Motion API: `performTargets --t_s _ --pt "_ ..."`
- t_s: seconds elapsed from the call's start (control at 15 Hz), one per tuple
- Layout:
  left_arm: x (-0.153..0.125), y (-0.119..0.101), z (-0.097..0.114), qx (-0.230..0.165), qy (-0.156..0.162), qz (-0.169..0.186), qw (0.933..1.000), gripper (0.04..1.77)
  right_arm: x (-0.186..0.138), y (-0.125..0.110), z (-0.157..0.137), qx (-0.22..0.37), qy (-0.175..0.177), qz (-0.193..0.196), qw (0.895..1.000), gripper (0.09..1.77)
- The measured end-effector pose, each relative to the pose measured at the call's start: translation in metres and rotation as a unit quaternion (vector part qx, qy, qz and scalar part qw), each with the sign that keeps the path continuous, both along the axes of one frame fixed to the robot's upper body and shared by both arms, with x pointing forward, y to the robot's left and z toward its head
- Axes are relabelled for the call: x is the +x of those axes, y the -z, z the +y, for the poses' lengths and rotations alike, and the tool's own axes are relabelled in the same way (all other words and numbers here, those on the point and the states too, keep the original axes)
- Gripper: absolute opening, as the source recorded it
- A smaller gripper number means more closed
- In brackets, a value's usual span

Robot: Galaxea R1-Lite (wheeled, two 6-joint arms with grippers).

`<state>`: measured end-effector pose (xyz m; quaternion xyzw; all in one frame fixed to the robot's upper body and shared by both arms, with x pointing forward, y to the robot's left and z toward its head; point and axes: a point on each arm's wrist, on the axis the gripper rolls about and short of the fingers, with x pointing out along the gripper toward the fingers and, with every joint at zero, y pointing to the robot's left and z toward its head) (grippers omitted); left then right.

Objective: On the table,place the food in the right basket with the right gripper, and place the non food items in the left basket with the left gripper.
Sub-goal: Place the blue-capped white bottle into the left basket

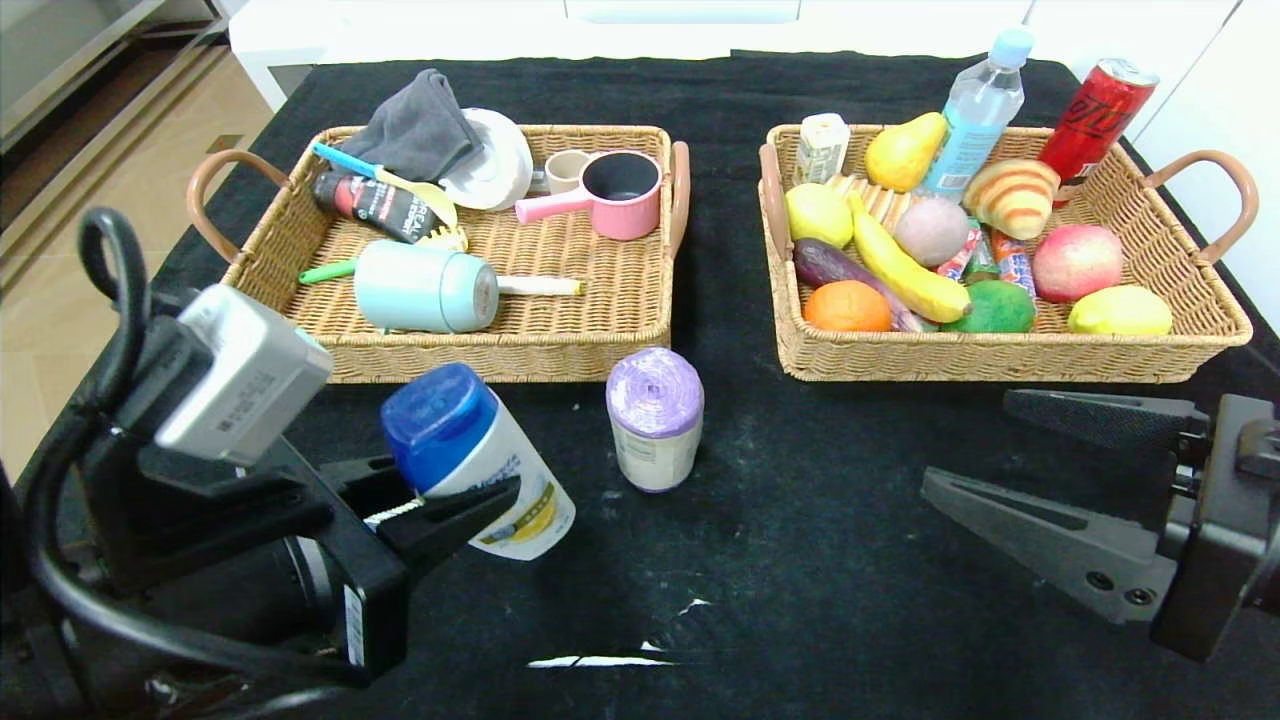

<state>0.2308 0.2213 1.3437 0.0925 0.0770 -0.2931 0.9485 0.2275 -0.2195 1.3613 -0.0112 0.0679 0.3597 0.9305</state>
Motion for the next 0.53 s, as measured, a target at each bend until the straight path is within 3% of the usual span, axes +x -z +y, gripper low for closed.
performTargets --t_s 0.33,0.53 --pt "0.002 -0.037 0.011 -0.073 -0.073 -0.044 0.9936 0.59 0.0 0.001 0.0 -0.001 0.0 0.001 1.0 1.7" --pt "0.005 -0.047 0.012 -0.106 -0.082 -0.079 0.9879 0.59 0.0 0.001 0.0 -0.001 0.0 0.001 1.0 1.7"
